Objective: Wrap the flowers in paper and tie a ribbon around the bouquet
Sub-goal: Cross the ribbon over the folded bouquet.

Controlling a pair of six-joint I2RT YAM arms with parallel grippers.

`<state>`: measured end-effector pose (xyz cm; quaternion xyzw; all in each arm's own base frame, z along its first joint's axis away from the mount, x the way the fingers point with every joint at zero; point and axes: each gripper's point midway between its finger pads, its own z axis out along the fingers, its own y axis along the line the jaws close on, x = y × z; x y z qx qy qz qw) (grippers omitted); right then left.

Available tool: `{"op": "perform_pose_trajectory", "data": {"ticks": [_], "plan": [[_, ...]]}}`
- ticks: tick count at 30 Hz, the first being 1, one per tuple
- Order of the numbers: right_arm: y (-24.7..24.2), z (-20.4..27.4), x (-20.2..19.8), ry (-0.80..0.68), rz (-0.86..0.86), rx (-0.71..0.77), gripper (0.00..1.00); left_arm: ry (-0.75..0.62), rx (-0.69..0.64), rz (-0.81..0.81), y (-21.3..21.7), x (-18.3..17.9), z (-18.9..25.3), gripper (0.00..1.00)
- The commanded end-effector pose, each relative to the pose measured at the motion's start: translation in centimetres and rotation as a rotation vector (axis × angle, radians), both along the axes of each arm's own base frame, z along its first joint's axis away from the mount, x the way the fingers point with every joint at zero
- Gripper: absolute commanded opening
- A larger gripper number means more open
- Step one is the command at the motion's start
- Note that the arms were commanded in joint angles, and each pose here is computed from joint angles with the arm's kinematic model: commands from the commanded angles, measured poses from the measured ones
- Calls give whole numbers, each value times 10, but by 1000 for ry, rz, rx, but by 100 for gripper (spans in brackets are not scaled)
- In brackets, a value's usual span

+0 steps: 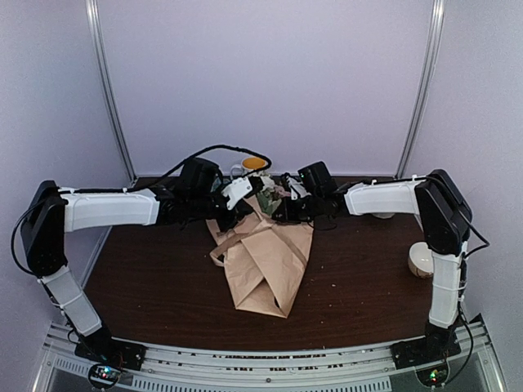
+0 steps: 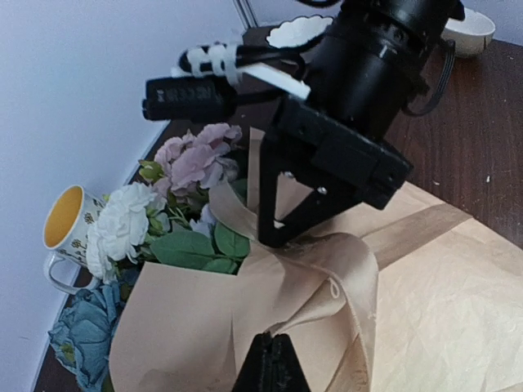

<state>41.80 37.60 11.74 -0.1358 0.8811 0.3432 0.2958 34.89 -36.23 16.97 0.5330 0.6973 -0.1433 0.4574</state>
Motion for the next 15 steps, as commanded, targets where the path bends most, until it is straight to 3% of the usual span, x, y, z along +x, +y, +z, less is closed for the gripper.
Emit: {"op": "perform_pose_trajectory", "data": {"ticks": [1, 7, 15], "plan": [[-2, 8, -14, -10, 61, 1, 0, -64, -86, -5, -6, 1, 32, 0], [6, -2, -35, 44, 171, 38, 0, -65, -39, 20, 2, 2, 24, 0], [8, -11, -53, 78, 247, 52, 0, 34, 22, -136, -3, -28, 4, 0]]}}
